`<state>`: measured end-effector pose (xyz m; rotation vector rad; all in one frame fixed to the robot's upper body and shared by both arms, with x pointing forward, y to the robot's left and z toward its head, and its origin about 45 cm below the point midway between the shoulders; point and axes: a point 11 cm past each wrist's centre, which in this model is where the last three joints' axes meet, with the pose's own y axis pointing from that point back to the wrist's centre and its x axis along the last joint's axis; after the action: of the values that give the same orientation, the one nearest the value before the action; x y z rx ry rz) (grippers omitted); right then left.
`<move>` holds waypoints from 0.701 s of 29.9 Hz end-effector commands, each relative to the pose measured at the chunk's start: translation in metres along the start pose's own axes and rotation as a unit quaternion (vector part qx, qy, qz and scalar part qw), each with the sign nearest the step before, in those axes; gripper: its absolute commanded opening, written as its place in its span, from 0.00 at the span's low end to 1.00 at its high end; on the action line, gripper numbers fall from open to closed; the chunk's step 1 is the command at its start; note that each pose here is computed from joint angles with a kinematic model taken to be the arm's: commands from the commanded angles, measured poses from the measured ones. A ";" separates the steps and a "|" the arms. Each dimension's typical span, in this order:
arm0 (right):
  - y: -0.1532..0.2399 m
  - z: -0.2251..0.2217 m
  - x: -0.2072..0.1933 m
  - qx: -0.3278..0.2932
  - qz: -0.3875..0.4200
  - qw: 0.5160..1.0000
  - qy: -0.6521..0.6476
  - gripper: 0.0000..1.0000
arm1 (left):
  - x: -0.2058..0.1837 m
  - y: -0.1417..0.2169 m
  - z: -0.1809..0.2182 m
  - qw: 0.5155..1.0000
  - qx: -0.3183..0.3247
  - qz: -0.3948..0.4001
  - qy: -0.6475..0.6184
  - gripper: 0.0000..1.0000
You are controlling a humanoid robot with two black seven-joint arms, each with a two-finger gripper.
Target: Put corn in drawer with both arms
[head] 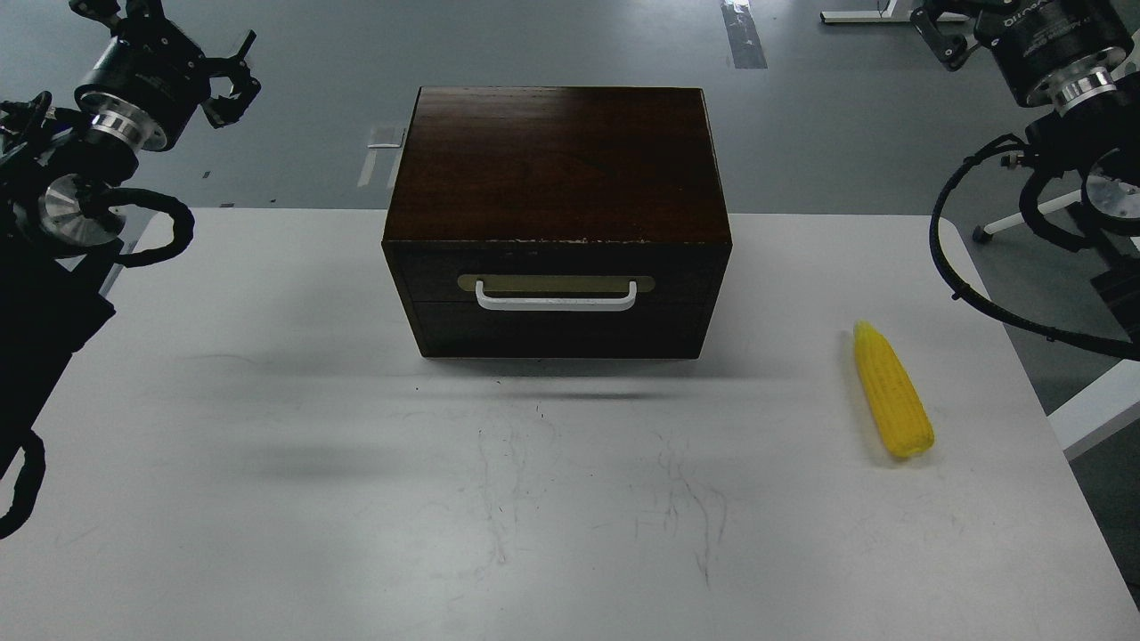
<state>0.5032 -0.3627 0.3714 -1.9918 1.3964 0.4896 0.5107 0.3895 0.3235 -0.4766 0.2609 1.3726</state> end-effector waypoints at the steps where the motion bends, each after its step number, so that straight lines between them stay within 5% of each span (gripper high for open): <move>1: 0.000 -0.001 0.001 0.001 0.002 1.000 0.000 1.00 | 0.001 0.001 -0.001 1.000 0.000 0.001 0.000 0.98; 16: 0.000 -0.002 0.000 0.000 0.000 1.000 0.002 1.00 | 0.003 0.003 -0.002 1.000 0.013 0.000 -0.014 0.98; 21: 0.001 -0.004 0.002 0.003 0.002 1.000 0.003 1.00 | 0.018 0.009 0.025 0.998 0.013 0.006 -0.062 0.98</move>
<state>0.5028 -0.3656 0.3724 -1.9903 1.4029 0.4838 0.5063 0.4024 0.3240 -0.4189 0.2347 1.3868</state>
